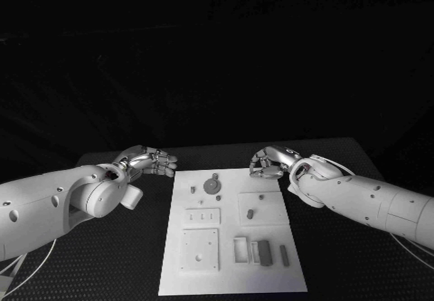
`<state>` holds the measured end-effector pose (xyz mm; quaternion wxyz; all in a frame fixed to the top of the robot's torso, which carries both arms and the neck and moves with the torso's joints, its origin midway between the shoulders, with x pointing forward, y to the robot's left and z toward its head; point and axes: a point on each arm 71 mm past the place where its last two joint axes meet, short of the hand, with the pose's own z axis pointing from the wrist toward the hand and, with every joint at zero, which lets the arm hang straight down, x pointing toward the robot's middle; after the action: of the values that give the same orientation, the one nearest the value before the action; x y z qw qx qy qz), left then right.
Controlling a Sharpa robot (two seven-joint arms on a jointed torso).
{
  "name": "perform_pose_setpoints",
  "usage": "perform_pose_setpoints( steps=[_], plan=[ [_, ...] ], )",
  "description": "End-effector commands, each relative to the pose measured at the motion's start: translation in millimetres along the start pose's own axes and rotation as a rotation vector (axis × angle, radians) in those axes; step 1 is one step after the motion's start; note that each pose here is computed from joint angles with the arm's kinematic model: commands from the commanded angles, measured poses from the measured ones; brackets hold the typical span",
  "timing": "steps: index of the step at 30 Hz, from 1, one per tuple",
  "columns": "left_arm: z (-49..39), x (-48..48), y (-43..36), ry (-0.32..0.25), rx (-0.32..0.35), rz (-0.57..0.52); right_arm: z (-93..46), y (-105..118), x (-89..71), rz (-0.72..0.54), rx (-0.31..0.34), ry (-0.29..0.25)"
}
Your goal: Assemble the parts on the task board
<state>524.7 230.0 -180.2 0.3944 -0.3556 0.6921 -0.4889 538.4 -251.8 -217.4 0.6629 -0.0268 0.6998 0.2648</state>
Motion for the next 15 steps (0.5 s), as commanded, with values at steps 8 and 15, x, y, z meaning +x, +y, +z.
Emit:
perform_pose_setpoints(
  steps=[8,15],
  plan=[
    [11.0,19.8,1.1,0.081,-0.199,0.172,9.8,57.3,1.9,-0.035,-0.052,0.067],
    [20.8,34.1,-7.3,0.128,-0.241,0.282,14.5,87.1,8.1,-0.024,-0.109,0.087]
  ],
)
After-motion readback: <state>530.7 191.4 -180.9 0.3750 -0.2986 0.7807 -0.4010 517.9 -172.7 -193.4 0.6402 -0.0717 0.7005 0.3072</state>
